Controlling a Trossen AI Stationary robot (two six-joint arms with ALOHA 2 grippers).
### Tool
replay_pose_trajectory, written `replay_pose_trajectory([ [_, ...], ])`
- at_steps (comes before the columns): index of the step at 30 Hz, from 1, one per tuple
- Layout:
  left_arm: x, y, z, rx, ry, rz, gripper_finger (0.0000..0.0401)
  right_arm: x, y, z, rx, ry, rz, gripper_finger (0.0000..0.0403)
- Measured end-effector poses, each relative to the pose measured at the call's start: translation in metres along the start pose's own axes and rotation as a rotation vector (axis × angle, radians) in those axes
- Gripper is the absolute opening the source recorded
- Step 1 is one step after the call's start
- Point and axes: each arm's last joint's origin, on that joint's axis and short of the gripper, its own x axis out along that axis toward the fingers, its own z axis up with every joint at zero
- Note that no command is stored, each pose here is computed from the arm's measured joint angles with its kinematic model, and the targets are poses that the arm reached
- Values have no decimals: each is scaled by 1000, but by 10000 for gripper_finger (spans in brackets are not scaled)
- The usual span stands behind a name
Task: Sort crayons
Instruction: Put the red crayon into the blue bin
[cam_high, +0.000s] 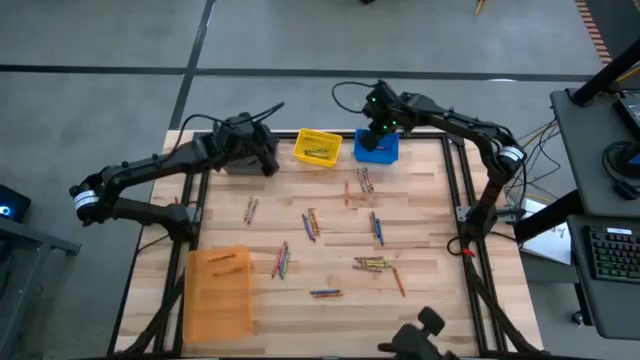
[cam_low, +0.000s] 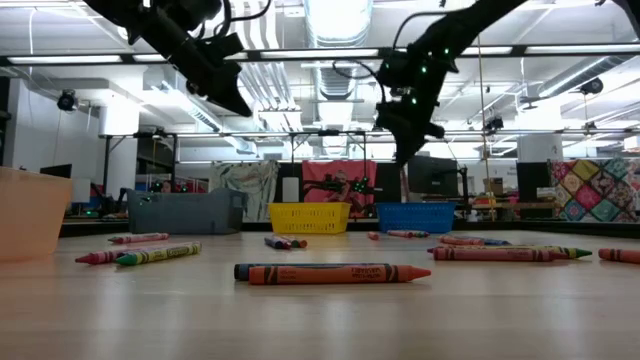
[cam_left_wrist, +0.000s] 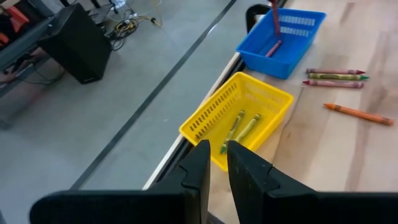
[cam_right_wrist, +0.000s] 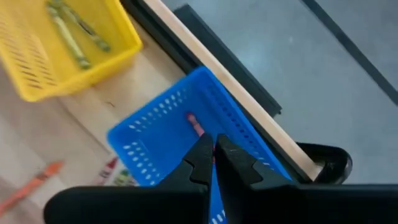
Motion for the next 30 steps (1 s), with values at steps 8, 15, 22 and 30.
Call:
replay_pose_trajectory([
  [8, 2, 10, -3, -21, 12, 35, 38, 31, -11, -7, -17, 101, -9, 8],
  [15, 3, 15, -3, -29, 6, 53, 38, 44, -10, -10, -39, 147, -13, 8],
  [22, 4, 22, -2, -26, -8, 81, 38, 50, -10, -9, -54, 138, -13, 9],
  [30, 4, 28, -4, -36, -4, 102, 38, 56, -10, -7, -66, 114, -14, 9],
])
